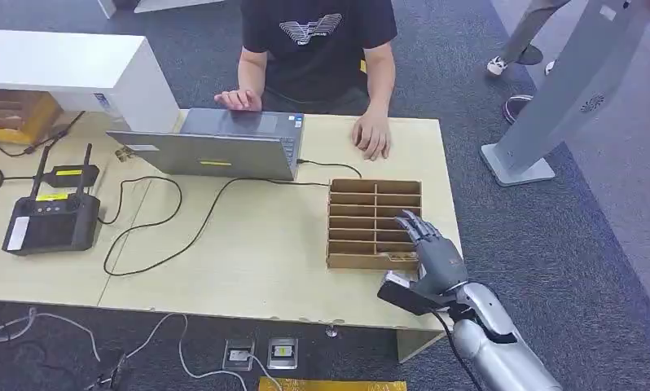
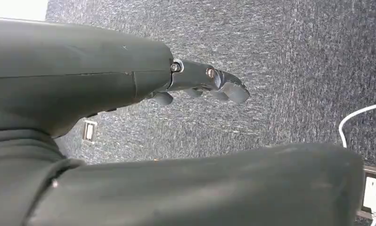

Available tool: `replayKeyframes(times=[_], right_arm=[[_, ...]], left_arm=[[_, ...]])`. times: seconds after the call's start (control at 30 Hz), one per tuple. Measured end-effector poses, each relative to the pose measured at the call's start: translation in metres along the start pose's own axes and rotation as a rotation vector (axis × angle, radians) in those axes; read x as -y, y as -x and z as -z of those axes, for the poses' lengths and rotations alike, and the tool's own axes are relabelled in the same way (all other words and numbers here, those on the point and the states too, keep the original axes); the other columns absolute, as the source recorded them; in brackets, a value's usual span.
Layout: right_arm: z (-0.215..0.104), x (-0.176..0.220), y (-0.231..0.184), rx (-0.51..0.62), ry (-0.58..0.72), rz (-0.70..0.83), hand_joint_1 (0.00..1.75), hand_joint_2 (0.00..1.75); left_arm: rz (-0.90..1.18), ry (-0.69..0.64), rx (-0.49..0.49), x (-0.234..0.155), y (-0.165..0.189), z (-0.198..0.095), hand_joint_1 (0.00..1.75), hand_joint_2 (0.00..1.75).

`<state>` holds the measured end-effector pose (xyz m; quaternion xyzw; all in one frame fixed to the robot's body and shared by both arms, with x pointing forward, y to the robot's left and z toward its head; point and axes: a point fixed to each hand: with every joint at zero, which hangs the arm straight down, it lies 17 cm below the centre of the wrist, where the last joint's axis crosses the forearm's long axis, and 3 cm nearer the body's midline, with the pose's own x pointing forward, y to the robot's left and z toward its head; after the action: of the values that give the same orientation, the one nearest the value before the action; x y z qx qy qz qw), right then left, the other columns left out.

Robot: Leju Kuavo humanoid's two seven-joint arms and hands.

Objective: Pass the card to the sensor for recognition and then transmit it.

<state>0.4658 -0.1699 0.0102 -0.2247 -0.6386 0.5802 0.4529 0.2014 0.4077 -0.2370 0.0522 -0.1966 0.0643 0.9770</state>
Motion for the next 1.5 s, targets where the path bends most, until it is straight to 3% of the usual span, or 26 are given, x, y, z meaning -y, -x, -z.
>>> replayKeyframes(times=[0.3,0.33,0.37,0.4,1.5], right_arm=[[0.0,-0.0028,-0.0027,0.008,-0.011,0.0,0.05,1.75],[-0.0001,-0.0034,-0.003,0.009,-0.013,0.0,0.56,1.75],[-0.0001,-0.0034,-0.0031,0.009,-0.013,0.0,0.56,1.75],[0.0,-0.0037,-0.0036,0.011,-0.014,0.0,1.75,1.75],[0.0038,-0.0055,-0.01,0.041,-0.045,-0.026,1.75,1.75]], left_arm=[[-0.001,0.001,0.002,0.0003,-0.0016,0.0001,0.0,0.0],[-0.001,0.001,0.003,0.0003,-0.002,0.0001,0.0,0.0],[-0.001,0.001,0.003,0.0003,-0.002,0.0001,0.0,0.0],[-0.001,0.001,0.004,0.0004,-0.0025,0.0002,0.0,0.0],[-0.009,0.007,0.007,0.0014,-0.005,0.0001,0.0,0.0]])
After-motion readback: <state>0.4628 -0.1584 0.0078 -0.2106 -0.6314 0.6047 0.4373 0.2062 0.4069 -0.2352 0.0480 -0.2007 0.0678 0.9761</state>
